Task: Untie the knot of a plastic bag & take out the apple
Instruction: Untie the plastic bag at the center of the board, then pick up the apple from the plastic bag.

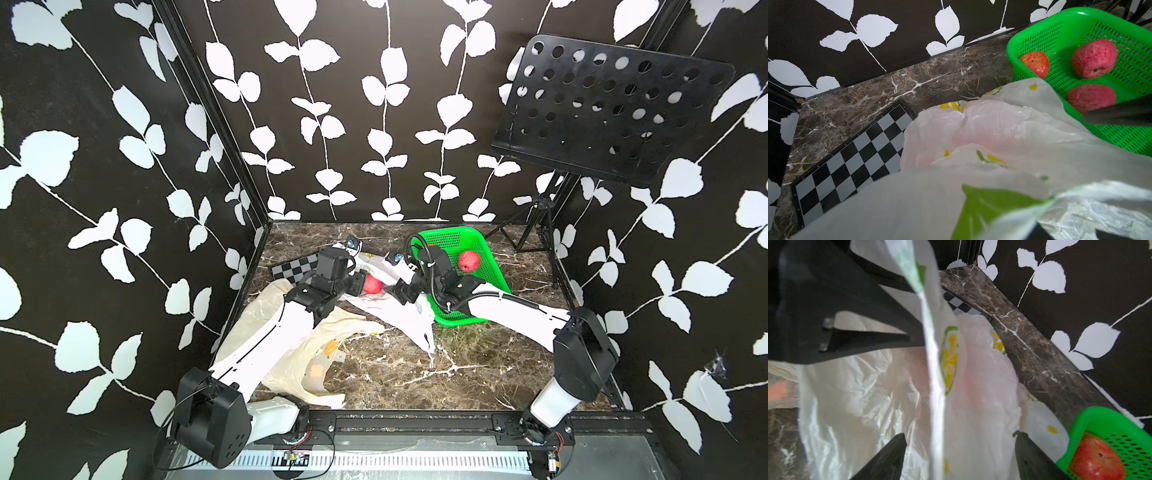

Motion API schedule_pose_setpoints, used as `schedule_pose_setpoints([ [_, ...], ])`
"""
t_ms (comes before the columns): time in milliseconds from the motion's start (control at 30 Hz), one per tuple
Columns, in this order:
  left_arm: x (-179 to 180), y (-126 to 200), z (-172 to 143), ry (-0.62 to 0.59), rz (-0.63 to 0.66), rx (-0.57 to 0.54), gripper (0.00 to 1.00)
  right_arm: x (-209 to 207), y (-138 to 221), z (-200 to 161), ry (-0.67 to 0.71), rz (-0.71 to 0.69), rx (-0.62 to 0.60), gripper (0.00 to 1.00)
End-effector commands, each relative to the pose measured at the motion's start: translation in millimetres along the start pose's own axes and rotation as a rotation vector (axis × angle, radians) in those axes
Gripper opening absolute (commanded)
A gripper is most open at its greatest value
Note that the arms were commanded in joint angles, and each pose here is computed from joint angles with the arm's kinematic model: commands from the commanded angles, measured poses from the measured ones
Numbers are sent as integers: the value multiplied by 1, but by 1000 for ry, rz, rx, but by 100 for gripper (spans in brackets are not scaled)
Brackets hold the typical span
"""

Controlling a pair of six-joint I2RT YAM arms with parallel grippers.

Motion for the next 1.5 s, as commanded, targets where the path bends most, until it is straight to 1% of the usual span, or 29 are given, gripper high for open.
schedule_pose_setpoints([
  [0,7,3,4,2,30,11,62,7,7,17,-8,27,-71,81],
  [67,7,5,4,0,21,4,63,-2,-3,10,-6,-27,-46,78],
  [133,8,7,4,1,12,3,63,-15,-13,10,-6,-103,-39,68],
  [167,10,9,3,4,6,4,63,-22,-15,15,-11,-137,-47,61],
  [200,10,12,3,11,-14,-3,63,-28,-17,24,-26,-169,-66,53],
  [233,9,16,4,17,-39,-22,63,-32,-18,29,-48,-181,-78,45],
  [267,4,21,9,21,-87,-55,63,-38,-17,46,-80,-189,-119,36],
  [300,-3,28,15,16,-143,-97,63,-42,-18,56,-120,-184,-141,27],
  [333,-10,36,21,19,-195,-135,64,-45,-19,63,-159,-171,-159,21],
  [400,-24,53,35,30,-303,-220,63,-52,-20,78,-283,-114,-202,11],
  [433,-28,62,41,32,-339,-261,63,-55,-20,82,-335,-92,-218,8],
  [500,-36,80,50,23,-376,-341,63,-61,-19,92,-441,-29,-254,6],
  [567,-43,93,56,-1,-393,-396,63,-62,-16,100,-497,20,-278,5],
  [633,-52,99,60,-36,-404,-417,63,-59,-13,105,-527,51,-281,5],
  [733,-65,86,60,-79,-396,-347,61,-55,-6,110,-565,106,-302,5],
  [767,-65,78,60,-75,-365,-311,59,-53,-3,111,-574,118,-306,5],
  [833,-69,70,65,-70,-368,-288,58,-52,-1,106,-580,114,-289,5],
  [867,-67,69,69,-49,-356,-295,57,-53,-3,101,-584,102,-274,5],
  [967,-62,81,84,-2,-348,-380,59,-58,-7,87,-600,58,-242,5],
  [1067,-54,91,100,49,-326,-404,60,-58,-8,81,-622,57,-252,5],
  [1100,-54,92,106,73,-337,-413,60,-56,-9,81,-633,71,-261,5],
  [1167,-62,89,118,122,-406,-442,60,-52,-10,83,-657,103,-284,5],
  [1267,-69,76,126,229,-469,-424,60,-53,-9,85,-697,109,-313,5],
  [1333,-70,70,125,282,-469,-381,59,-58,-7,83,-723,100,-334,5],
  [1400,-65,69,118,307,-436,-347,58,-62,-6,80,-737,75,-331,5],
  [1467,-65,68,107,298,-420,-308,57,-65,-3,79,-748,65,-346,5],
])
Point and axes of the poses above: each gripper's point midway between its finger pads, its own y axis back along the fingers, its own x axis along the line the jaws close on, z = x × y, the point moved 3 cm from there along y, back along the fingers, and after that the axes turned 9 degrees about -y, right-handed, at the moved point
